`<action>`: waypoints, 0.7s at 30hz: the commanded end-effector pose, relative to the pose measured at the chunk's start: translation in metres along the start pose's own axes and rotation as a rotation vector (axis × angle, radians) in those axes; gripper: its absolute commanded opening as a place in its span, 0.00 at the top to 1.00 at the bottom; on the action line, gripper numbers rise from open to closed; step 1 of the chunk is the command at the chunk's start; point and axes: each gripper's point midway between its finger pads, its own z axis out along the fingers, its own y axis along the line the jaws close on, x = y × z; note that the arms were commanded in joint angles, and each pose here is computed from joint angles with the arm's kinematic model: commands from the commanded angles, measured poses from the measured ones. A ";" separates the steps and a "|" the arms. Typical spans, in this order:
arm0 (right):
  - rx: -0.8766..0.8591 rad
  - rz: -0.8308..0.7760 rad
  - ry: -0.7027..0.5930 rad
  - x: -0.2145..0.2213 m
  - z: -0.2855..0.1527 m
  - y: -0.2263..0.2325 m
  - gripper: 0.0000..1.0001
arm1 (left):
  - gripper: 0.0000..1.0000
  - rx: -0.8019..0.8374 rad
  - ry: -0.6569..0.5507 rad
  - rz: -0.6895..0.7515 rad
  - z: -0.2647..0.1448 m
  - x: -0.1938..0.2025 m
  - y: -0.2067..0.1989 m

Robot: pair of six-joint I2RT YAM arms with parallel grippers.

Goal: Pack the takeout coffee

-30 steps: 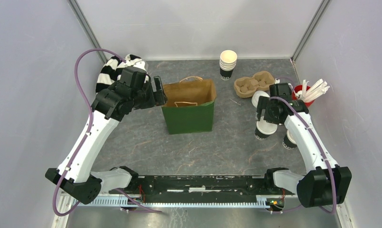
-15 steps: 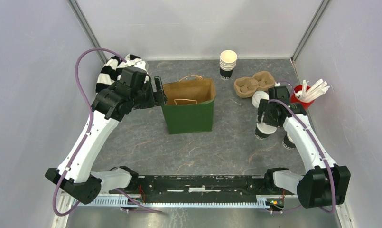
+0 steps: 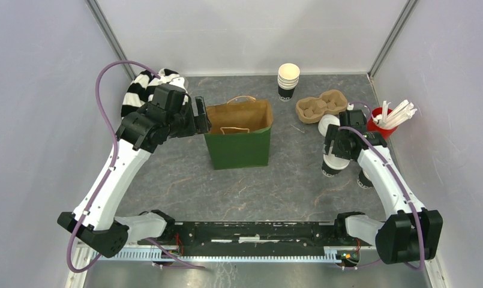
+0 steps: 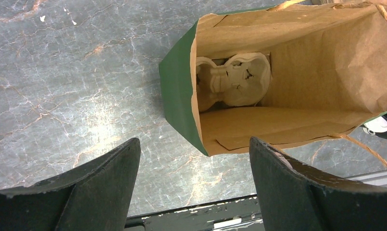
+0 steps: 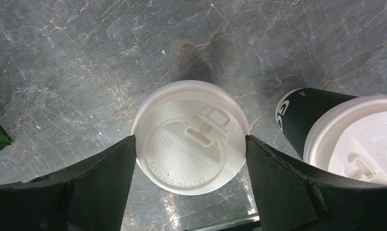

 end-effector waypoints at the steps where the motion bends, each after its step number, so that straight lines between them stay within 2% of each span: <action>1: 0.022 -0.001 0.013 0.009 0.005 -0.005 0.14 | 0.11 0.013 -0.045 0.035 -0.003 -0.013 -0.002; 10: -0.013 -0.036 -0.033 -0.005 -0.011 -0.003 0.21 | 0.11 -0.023 -0.036 0.023 0.001 -0.011 0.003; 17: -0.138 -0.268 -0.177 -0.035 -0.045 0.007 0.20 | 0.14 -0.046 -0.036 -0.008 0.003 -0.024 0.007; 21: -0.294 -0.341 -0.363 -0.069 -0.084 0.033 0.23 | 0.17 -0.044 -0.029 -0.030 0.010 -0.029 0.008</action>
